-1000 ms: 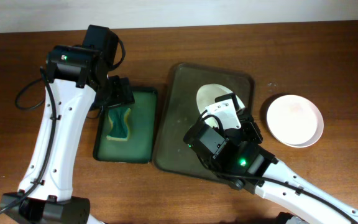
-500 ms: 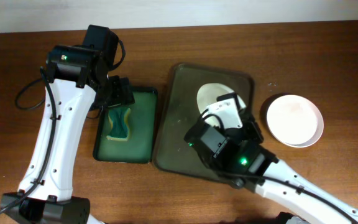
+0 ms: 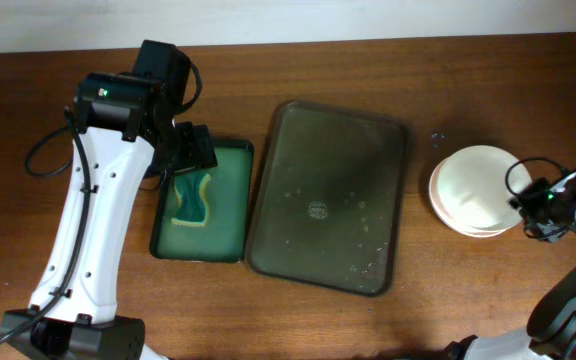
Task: Clean dirty plates on tray and stack at the side
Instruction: 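Stack the last plate onto the plates at the right side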
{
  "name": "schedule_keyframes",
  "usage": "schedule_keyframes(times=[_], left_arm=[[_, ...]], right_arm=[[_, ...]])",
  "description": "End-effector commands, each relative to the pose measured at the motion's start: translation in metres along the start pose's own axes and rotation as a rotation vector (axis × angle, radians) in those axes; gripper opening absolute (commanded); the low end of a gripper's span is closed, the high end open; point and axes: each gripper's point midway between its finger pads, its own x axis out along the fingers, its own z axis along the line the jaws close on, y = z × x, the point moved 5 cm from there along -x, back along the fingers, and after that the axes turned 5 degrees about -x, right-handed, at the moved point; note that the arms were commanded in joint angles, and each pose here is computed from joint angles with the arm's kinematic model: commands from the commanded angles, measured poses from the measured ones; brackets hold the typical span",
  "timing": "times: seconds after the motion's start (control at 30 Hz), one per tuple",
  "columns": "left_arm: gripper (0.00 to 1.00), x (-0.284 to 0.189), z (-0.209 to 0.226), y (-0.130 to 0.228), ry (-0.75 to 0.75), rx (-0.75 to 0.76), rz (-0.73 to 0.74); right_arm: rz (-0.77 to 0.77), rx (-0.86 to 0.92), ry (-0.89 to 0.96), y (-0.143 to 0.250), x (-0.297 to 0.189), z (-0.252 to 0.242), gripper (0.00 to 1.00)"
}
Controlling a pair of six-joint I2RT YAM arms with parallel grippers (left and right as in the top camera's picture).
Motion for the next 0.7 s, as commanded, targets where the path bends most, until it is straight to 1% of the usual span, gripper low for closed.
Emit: schedule_keyframes(times=[0.0, 0.03, 0.07, 0.1, 0.13, 0.17, 0.2, 0.27, 0.37, 0.5, 0.53, 0.6, 0.67], left_arm=[[0.99, -0.005, 0.0, -0.001, 0.01, -0.004, -0.016], [1.0, -0.005, 0.0, -0.001, 0.01, -0.004, -0.016], [0.99, -0.005, 0.001, -0.001, 0.009, -0.004, -0.015], [0.99, -0.005, 0.001, -0.001, 0.009, -0.004, -0.015], [0.99, -0.005, 0.001, -0.001, 0.009, -0.004, -0.015], [1.0, -0.005, 0.0, -0.001, 0.01, -0.004, -0.016], [0.99, -0.005, 0.0, -0.001, 0.01, -0.004, -0.016], [0.99, -0.005, 0.001, -0.001, 0.009, -0.003, -0.015], [0.99, -0.005, 0.0, -0.001, 0.01, -0.004, -0.016], [1.0, -0.005, 0.001, -0.001, 0.009, -0.004, -0.015], [0.99, -0.005, 0.0, -0.001, 0.01, -0.004, -0.016], [0.99, -0.005, 0.001, -0.001, 0.009, -0.004, -0.015], [0.99, -0.005, 0.0, -0.001, 0.01, -0.004, -0.016]], right_arm=[[-0.057, -0.133, -0.188, 0.006, -0.036, 0.05, 0.63], [-0.092, -0.183, -0.218, 0.013, -0.055, 0.066, 0.63], [-0.151, -0.272, -0.263, 0.03, -0.089, 0.092, 0.63], [-0.2, -0.357, -0.304, 0.048, -0.115, 0.112, 0.64], [-0.272, -0.494, -0.374, 0.078, -0.15, 0.137, 0.66], [-0.324, -0.599, -0.45, 0.106, -0.177, 0.155, 0.94], [-0.366, -0.694, -0.525, 0.132, -0.201, 0.167, 0.98], [-0.407, -0.829, -0.653, 0.173, -0.232, 0.179, 0.98], [-0.43, -0.949, -0.781, 0.212, -0.261, 0.177, 0.98], [-0.373, -0.955, -0.751, 0.221, -0.255, 0.167, 0.98], [-0.378, -0.958, -0.738, 0.22, -0.253, 0.166, 0.99], [-0.515, -0.901, -0.606, 0.2, -0.245, 0.159, 0.98], [-0.661, -0.844, -0.534, 0.187, -0.226, 0.147, 0.98]])
